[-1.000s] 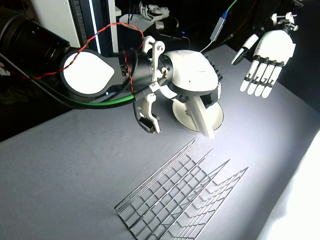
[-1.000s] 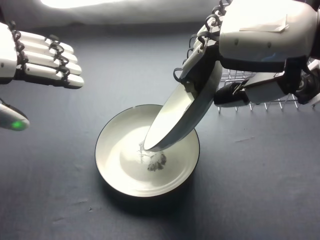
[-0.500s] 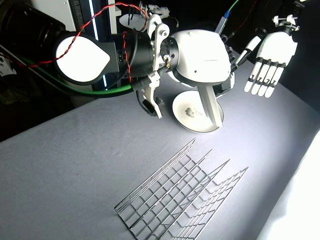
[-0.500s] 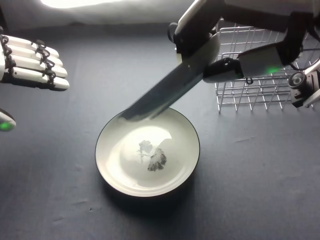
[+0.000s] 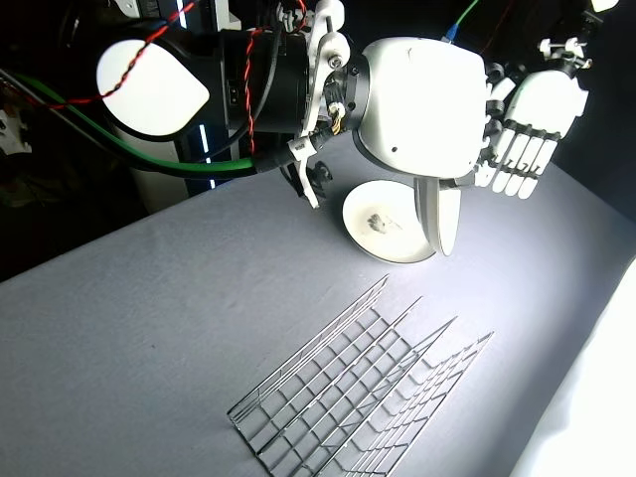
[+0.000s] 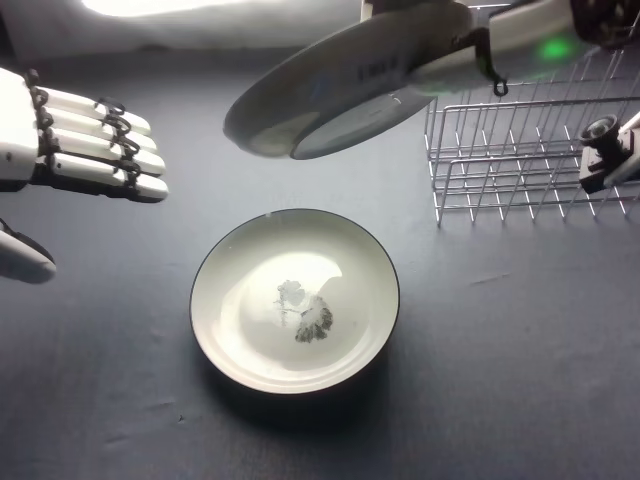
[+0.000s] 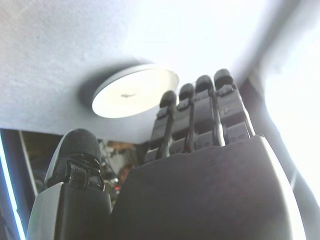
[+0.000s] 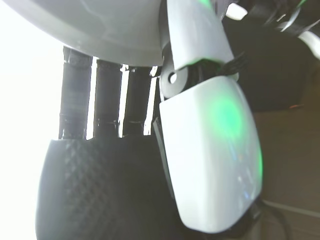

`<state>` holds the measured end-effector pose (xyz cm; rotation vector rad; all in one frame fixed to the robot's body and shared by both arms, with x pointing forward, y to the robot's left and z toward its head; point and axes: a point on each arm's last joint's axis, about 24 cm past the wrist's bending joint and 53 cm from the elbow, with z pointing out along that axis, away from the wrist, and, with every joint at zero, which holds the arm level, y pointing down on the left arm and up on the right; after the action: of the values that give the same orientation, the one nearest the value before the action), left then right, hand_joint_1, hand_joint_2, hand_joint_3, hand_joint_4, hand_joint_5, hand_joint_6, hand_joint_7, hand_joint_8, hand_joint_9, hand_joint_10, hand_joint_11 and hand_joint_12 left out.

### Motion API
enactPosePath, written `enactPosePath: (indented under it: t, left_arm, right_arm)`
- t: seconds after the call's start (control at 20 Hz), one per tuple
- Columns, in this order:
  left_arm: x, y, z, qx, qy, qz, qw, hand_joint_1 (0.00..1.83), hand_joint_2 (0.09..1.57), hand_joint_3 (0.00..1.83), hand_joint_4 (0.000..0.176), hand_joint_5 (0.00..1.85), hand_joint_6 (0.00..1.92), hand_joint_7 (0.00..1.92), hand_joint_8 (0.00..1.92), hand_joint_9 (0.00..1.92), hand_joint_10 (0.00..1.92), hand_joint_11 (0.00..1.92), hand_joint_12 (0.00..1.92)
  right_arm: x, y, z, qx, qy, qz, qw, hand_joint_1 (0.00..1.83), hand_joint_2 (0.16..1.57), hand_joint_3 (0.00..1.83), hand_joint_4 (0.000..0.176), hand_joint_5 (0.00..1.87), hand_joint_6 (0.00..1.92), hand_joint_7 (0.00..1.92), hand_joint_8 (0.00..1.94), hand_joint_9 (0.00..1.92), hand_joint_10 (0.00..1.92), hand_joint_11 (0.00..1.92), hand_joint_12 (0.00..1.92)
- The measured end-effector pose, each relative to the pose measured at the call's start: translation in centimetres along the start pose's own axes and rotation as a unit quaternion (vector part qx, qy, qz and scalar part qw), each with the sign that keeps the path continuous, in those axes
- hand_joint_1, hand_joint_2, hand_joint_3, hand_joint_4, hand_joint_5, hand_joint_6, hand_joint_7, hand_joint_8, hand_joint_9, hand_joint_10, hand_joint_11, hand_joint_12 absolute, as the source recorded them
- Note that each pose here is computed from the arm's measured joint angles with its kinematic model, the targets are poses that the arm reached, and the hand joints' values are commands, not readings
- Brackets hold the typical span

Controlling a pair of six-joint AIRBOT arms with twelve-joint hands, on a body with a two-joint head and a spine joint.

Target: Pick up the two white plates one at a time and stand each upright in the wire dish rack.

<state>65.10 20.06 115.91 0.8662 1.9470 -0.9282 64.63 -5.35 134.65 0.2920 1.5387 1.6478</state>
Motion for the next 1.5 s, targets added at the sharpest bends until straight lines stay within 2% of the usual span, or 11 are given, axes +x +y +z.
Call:
enactPosePath:
  t: [0.15, 0.3, 0.45, 0.7, 0.85, 1.1, 1.2, 1.3, 1.35, 1.45, 1.5]
  left_arm:
    - [0.5, -1.3, 1.0, 0.015, 0.006, 0.0, 0.9999, 0.0, 1.3, 0.0, 0.0, 0.02, 0.0, 0.01, 0.0, 0.0, 0.0, 0.0, 0.0]
    - [1.6, -2.1, 1.8, 0.025, 0.016, -0.004, 0.9996, 0.0, 1.3, 0.0, 0.0, 0.03, 0.0, 0.03, 0.01, 0.0, 0.0, 0.0, 0.0]
    - [2.6, -3.0, 2.7, 0.032, 0.023, -0.009, 0.9992, 0.0, 1.29, 0.0, 0.0, 0.05, 0.01, 0.04, 0.01, 0.02, 0.01, 0.02, 0.01]
    - [3.9, -4.2, 3.9, 0.039, 0.031, -0.013, 0.9987, 0.0, 1.3, 0.0, 0.0, 0.05, 0.02, 0.04, 0.01, 0.01, 0.01, 0.0, 0.0]
    - [4.4, -4.6, 4.5, 0.039, 0.034, -0.009, 0.9986, 0.0, 1.3, 0.0, 0.0, 0.02, 0.0, 0.01, 0.0, 0.0, 0.0, 0.0, 0.0]
    - [5.3, -4.9, 5.2, 0.035, 0.043, -0.007, 0.9984, 0.0, 1.3, 0.0, 0.0, 0.05, 0.01, 0.04, 0.01, 0.02, 0.01, 0.02, 0.01]
    - [5.4, -4.9, 5.5, 0.032, 0.042, -0.009, 0.9985, 0.0, 1.3, 0.0, 0.0, 0.04, 0.01, 0.03, 0.0, 0.0, 0.0, 0.0, 0.0]
    - [5.8, -5.4, 5.8, 0.036, 0.047, -0.009, 0.9982, 0.0, 1.3, 0.0, 0.0, 0.04, 0.01, 0.03, 0.0, 0.0, 0.0, 0.0, 0.0]
    - [6.0, -5.5, 6.0, 0.037, 0.049, -0.009, 0.9981, 0.0, 1.3, 0.0, 0.0, 0.01, 0.0, 0.0, 0.0, 0.0, 0.0, 0.0, 0.0]
    - [6.1, -5.5, 6.1, 0.034, 0.048, -0.013, 0.9982, 0.0, 1.3, 0.0, 0.0, 0.01, 0.01, 0.0, 0.0, 0.0, 0.0, 0.0, 0.0]
    - [6.2, -5.4, 6.1, 0.031, 0.05, -0.011, 0.9982, 0.0, 1.3, 0.0, 0.0, 0.03, 0.01, 0.02, 0.01, 0.0, 0.0, 0.0, 0.0]
  right_arm:
    - [-1.0, -0.4, -0.1, 0.015, -0.016, 0.043, 0.9988, 1.38, 1.09, 0.0, 0.0, 0.96, 0.98, 1.05, 0.79, 0.98, 1.1, 0.85, 1.07]
    - [-2.0, -1.0, -0.4, 0.029, -0.03, 0.082, 0.9957, 1.38, 1.09, 0.0, 0.0, 0.96, 0.98, 1.07, 0.76, 0.97, 1.09, 0.87, 1.08]
    - [-2.4, -1.8, -0.8, 0.045, -0.037, 0.105, 0.9928, 1.38, 1.08, 0.0, 0.0, 0.99, 0.93, 1.1, 0.7, 1.0, 1.07, 0.89, 1.07]
    - [-3.7, -2.4, -1.3, 0.053, -0.055, 0.131, 0.9885, 1.38, 1.08, 0.0, 0.0, 0.97, 0.97, 1.07, 0.75, 0.99, 1.08, 0.88, 1.1]
    - [-4.4, -2.7, -1.7, 0.056, -0.063, 0.138, 0.9869, 1.38, 1.08, 0.0, 0.0, 0.97, 0.93, 1.07, 0.76, 1.0, 1.11, 0.87, 1.18]
    - [-5.9, -3.6, -2.9, 0.066, -0.081, 0.138, 0.9849, 1.38, 1.08, 0.0, 0.0, 0.99, 0.93, 1.07, 0.72, 1.01, 1.08, 0.89, 1.13]
    - [-6.6, -4.0, -3.4, 0.072, -0.089, 0.135, 0.9842, 1.39, 1.08, 0.0, 0.0, 0.98, 0.85, 1.08, 0.74, 1.03, 1.11, 0.91, 1.18]
    - [-7.3, -4.4, -3.9, 0.076, -0.098, 0.136, 0.9829, 1.39, 1.08, 0.0, 0.0, 0.98, 0.85, 1.08, 0.74, 1.03, 1.11, 0.91, 1.18]
    - [-7.8, -4.7, -4.2, 0.078, -0.104, 0.135, 0.9822, 1.38, 1.09, 0.0, 0.0, 0.95, 0.93, 1.05, 0.8, 0.98, 1.14, 0.87, 1.21]
    - [-8.8, -5.0, -4.7, 0.082, -0.114, 0.132, 0.9813, 1.38, 1.08, 0.0, 0.0, 0.97, 0.97, 1.06, 0.73, 1.0, 1.09, 0.91, 1.08]
    - [-9.2, -5.1, -4.9, 0.083, -0.118, 0.131, 0.9809, 1.38, 1.08, 0.0, 0.0, 0.98, 0.96, 1.06, 0.73, 1.01, 1.09, 0.9, 1.09]
